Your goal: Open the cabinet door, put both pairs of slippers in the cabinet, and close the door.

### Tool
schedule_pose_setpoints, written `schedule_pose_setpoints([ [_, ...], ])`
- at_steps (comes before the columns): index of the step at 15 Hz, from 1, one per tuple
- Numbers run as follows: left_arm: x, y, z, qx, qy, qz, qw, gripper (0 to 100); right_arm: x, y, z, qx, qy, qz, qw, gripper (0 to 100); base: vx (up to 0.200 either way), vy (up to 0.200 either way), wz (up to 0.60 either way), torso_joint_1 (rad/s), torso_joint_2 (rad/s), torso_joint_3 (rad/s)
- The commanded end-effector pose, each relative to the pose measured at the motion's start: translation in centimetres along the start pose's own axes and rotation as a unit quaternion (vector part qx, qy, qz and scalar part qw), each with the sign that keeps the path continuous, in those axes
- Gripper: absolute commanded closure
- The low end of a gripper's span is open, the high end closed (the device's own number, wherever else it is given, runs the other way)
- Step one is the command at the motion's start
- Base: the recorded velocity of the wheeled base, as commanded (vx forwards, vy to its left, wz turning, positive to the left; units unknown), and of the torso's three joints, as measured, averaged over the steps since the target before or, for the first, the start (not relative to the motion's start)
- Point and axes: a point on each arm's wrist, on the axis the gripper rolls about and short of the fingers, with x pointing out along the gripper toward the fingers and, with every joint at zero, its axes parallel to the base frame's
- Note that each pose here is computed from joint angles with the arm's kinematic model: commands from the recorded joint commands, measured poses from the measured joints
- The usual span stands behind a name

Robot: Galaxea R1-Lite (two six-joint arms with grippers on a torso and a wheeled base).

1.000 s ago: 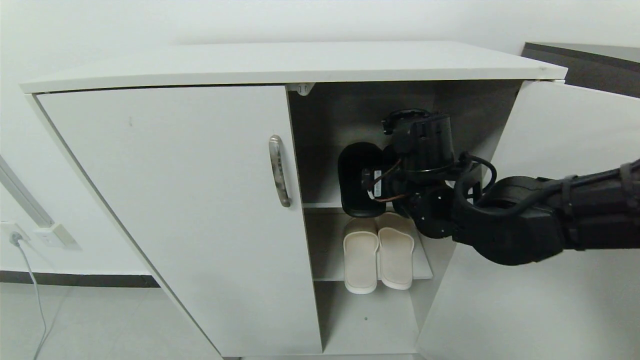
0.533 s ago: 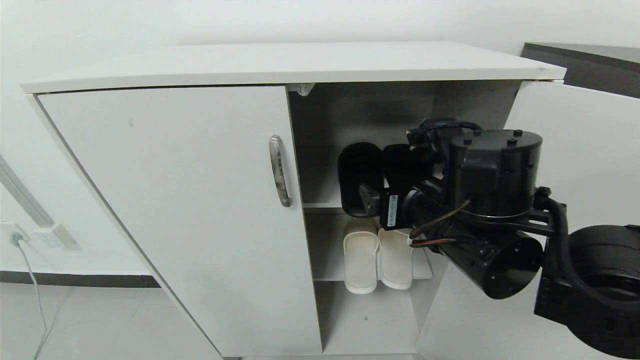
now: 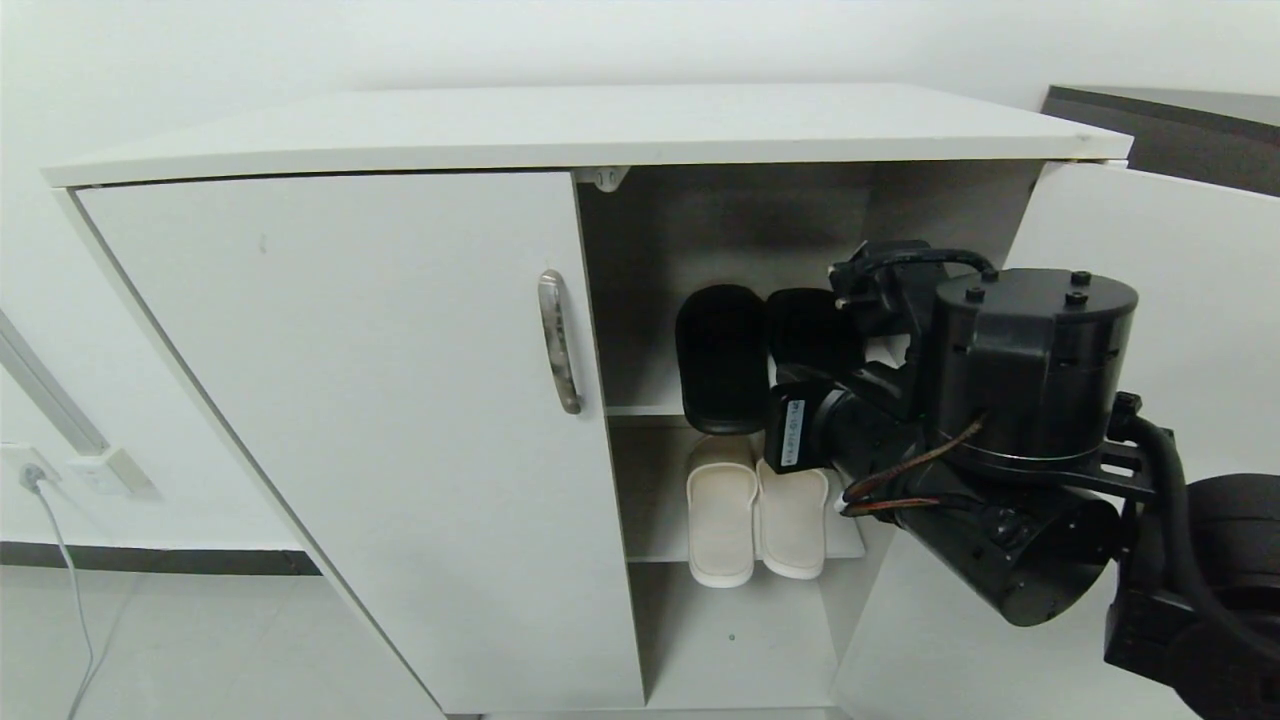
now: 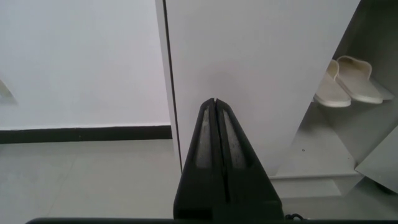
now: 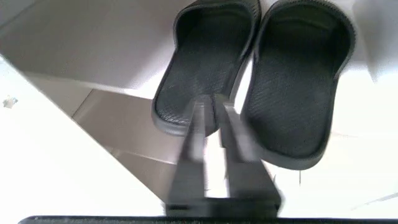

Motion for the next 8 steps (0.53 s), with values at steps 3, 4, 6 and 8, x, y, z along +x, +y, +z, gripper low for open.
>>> schedule_pose_setpoints([
  [3, 0.0, 0.0, 0.01, 0.0, 0.0, 0.0, 1.0, 100, 0.29, 0.52, -0.91, -0.008, 0.011, 0.003, 1.0, 100, 0.0, 0.0, 0.0, 0.0, 0.0, 0.0],
  [4, 0.0, 0.0, 0.01, 0.0, 0.0, 0.0, 1.0, 100, 0.29, 0.51, -0.95, -0.008, 0.012, 0.002, 1.0, 100, 0.0, 0.0, 0.0, 0.0, 0.0, 0.0],
  [6, 0.0, 0.0, 0.01, 0.0, 0.0, -0.001, 1.0, 100, 0.29, 0.56, -1.01, -0.009, 0.012, 0.003, 1.0, 100, -0.1, 0.0, 0.0, 0.001, 0.0, 0.001],
  [8, 0.0, 0.0, 0.01, 0.0, 0.0, -0.001, 1.0, 100, 0.37, 0.7, -1.21, -0.011, 0.015, 0.004, 1.0, 100, -0.2, 0.0, 0.0, 0.007, 0.0, 0.0],
])
